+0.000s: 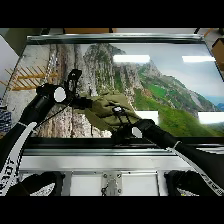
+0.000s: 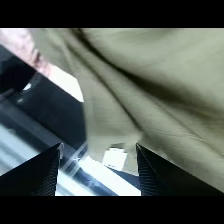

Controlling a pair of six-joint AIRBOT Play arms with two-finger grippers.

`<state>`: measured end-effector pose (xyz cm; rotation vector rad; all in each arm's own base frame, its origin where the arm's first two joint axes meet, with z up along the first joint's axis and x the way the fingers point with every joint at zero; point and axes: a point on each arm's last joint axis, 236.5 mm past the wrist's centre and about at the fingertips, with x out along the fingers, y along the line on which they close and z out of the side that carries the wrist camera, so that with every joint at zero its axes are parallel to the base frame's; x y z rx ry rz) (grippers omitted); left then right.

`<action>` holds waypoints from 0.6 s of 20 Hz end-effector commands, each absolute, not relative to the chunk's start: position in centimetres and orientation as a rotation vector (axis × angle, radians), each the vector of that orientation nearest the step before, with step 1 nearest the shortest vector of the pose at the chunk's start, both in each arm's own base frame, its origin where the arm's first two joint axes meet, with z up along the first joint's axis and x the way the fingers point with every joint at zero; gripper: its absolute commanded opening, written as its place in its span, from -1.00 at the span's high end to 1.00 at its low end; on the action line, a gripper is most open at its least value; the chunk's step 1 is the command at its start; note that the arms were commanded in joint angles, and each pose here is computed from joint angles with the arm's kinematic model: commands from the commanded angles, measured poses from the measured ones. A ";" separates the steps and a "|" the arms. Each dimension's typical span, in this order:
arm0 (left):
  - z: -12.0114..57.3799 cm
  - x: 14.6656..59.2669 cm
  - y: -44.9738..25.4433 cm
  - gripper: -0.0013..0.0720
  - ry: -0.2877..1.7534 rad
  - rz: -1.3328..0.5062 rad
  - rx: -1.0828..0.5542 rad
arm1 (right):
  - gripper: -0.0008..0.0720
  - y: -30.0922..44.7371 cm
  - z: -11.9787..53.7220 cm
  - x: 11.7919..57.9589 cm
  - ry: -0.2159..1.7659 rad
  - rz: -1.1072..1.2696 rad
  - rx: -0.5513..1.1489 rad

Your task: Fold the clothes and pants, and hang the long-sleeved shirts on hangers.

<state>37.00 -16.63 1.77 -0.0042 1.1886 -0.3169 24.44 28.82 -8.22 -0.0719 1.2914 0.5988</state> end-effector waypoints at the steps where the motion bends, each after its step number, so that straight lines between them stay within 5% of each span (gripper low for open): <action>1: 1.9 37.0 -16.6 0.94 1.188 -0.309 -0.017 | -0.40 27.3 -9.3 25.6 1.308 0.426 -0.012; 2: 1.9 37.1 -16.6 0.94 1.187 -0.309 -0.018 | -0.36 27.1 -9.3 25.7 1.311 0.393 0.014; 4: 2.0 37.1 -16.7 0.94 1.185 -0.307 -0.023 | 0.55 27.0 -9.3 25.9 1.310 0.378 0.022; 6: 3.0 37.6 -16.8 0.94 1.169 -0.301 -0.040 | 0.94 26.9 -9.2 26.1 1.301 0.378 0.018; 9: 10.6 39.9 -17.8 0.94 1.014 -0.336 -0.062 | 0.94 24.7 -3.7 29.4 1.197 0.425 -0.108; 12: 26.3 40.2 -19.6 0.94 0.667 -0.429 -0.102 | 0.95 20.4 11.1 34.4 0.958 0.435 -0.109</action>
